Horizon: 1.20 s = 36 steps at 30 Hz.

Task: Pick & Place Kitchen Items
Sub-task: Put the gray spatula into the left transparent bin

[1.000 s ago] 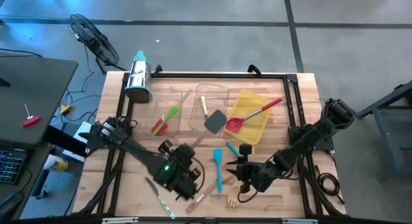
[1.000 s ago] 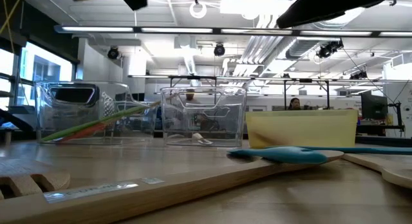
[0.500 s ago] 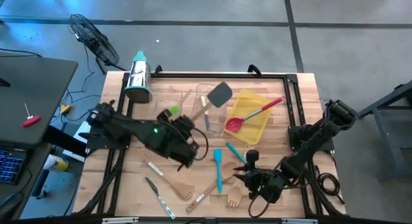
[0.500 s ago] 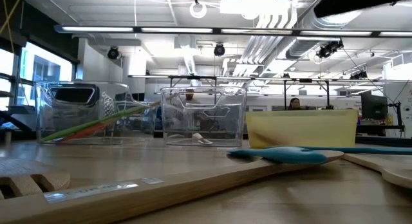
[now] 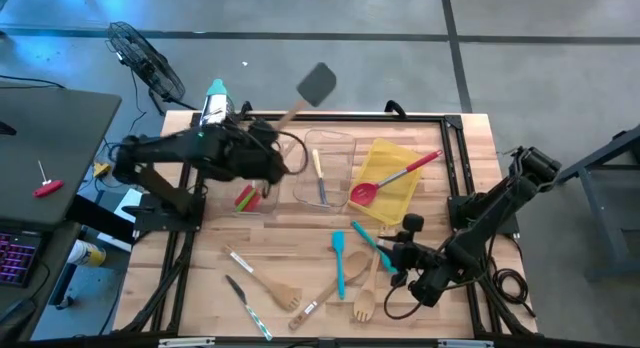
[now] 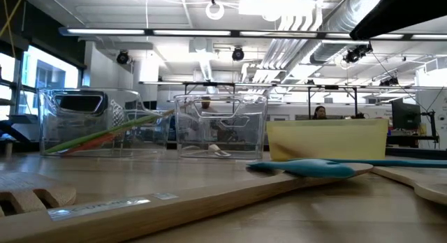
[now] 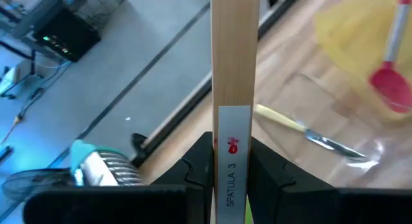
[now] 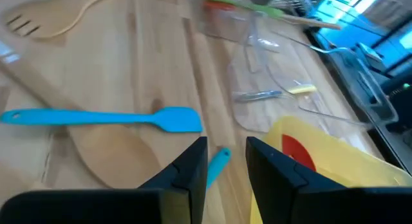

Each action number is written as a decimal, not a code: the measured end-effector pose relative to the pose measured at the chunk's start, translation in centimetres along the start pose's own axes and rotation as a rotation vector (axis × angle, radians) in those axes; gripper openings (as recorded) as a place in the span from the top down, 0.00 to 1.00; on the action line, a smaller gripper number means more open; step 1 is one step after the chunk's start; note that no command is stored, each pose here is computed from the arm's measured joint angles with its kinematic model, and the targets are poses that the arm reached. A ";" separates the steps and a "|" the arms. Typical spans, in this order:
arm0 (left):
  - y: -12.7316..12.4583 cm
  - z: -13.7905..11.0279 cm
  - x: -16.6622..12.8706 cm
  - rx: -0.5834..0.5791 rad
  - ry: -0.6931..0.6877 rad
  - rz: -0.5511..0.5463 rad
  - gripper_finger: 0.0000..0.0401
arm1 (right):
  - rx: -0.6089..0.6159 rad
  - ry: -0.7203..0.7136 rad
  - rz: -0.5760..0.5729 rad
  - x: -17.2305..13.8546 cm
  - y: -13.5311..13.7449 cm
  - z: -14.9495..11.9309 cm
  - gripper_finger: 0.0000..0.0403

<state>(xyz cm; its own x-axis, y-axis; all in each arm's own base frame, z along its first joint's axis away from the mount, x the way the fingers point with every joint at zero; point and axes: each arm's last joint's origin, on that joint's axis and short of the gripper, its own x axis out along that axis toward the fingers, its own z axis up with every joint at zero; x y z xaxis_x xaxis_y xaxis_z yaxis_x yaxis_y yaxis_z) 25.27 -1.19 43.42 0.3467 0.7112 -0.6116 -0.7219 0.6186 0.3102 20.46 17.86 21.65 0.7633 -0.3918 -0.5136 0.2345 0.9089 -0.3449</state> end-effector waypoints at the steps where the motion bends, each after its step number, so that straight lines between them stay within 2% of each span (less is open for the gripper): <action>1: 0.7 -0.2 0.0 0.004 0.004 0.009 0.87 | 0.016 -0.008 -0.012 0.0 0.0 0.0 0.76; 4: 2.5 -1.4 0.3 -0.008 0.029 0.022 0.87 | 0.047 -0.040 -0.064 0.1 -0.3 0.2 0.76; 9: 4.3 -5.5 1.0 -0.061 0.115 0.015 0.87 | 0.058 -0.072 -0.157 1.0 -1.1 0.6 0.76; 14: 4.7 -11.0 1.7 0.010 0.226 -0.041 0.87 | 0.050 -0.035 -0.185 2.7 -2.1 1.4 0.76; 18: 5.2 -13.5 1.8 0.047 0.255 -0.083 0.87 | 0.089 -0.025 -0.161 4.3 -2.9 2.5 0.76; 21: 5.3 -13.9 1.4 0.121 0.235 -0.115 0.87 | 0.112 -0.045 -0.125 5.5 -3.5 3.6 0.76; 28: 5.0 -12.6 0.9 0.409 0.173 -0.130 0.87 | 0.201 -0.132 0.020 7.2 -4.4 5.9 0.76; 32: 4.5 -11.7 0.6 0.627 0.140 -0.133 0.87 | 0.224 -0.130 0.149 7.4 -4.0 6.1 0.76; 36: 4.1 -10.6 0.2 0.846 0.110 -0.157 0.87 | 0.327 -0.118 0.272 7.5 -3.1 6.1 0.76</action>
<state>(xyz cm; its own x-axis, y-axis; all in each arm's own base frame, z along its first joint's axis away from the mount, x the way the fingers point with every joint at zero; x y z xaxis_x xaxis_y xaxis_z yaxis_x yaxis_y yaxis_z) 16.00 -2.03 36.88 0.3137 0.5872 -0.7462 0.0332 0.7786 0.6266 29.17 12.97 23.66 0.8825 -0.1307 -0.4518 0.1795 0.9815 0.0666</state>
